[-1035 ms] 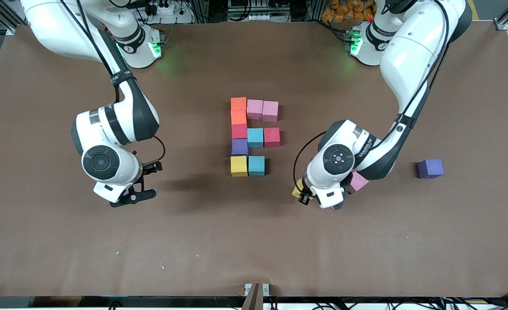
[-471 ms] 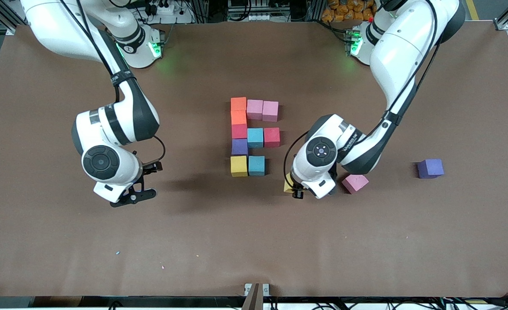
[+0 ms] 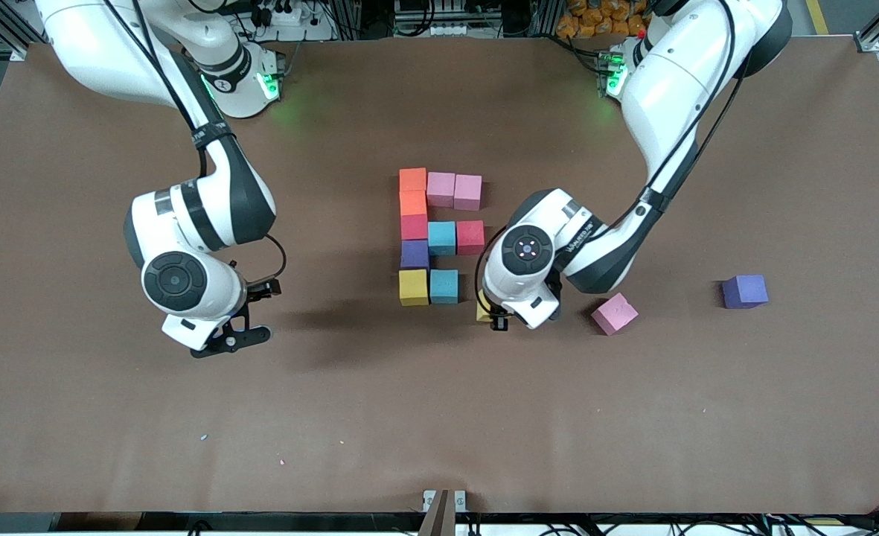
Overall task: Arrange 11 blocks into digit 3
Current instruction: 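Carry the yellow cube with the left gripper to the shape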
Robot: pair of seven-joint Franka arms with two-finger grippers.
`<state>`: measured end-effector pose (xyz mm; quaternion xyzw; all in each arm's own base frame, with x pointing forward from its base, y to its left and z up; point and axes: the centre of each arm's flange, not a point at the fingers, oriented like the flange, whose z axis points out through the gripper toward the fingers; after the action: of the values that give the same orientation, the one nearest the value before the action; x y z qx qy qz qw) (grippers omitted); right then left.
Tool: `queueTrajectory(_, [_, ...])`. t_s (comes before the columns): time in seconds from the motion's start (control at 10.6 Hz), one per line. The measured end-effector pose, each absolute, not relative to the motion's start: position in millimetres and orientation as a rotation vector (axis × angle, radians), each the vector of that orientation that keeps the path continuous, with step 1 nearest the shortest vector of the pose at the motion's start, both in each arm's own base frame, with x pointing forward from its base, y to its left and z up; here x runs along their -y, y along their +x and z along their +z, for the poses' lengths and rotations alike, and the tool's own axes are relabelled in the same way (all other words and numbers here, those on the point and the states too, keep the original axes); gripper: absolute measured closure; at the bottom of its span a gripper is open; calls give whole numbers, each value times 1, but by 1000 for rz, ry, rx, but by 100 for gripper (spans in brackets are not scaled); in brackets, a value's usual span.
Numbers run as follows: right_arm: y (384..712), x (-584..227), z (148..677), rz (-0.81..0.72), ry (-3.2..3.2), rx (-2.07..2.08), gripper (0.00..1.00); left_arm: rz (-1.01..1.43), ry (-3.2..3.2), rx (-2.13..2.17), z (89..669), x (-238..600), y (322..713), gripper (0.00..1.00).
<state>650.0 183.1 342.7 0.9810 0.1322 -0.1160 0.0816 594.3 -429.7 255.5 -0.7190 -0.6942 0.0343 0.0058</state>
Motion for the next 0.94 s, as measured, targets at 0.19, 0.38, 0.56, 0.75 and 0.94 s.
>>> queueTrajectory(0.19, [650,-183,343,-348,2931,-395,0,108,-2221,2176,252,435,588,46])
queueTrajectory(0.38, [650,-183,343,-348,2931,-395,0,106,-2200,2171,248,441,581,46])
queueTrajectory(0.56, [650,-183,343,-349,2931,-395,0,81,-2187,2162,243,449,573,46])
queueTrajectory(0.75, [650,-183,343,-349,2931,-395,0,23,-2187,2135,233,458,564,46])
queueTrajectory(0.94, [650,-183,343,-350,2931,-395,0,0,-2178,2130,227,464,558,46])
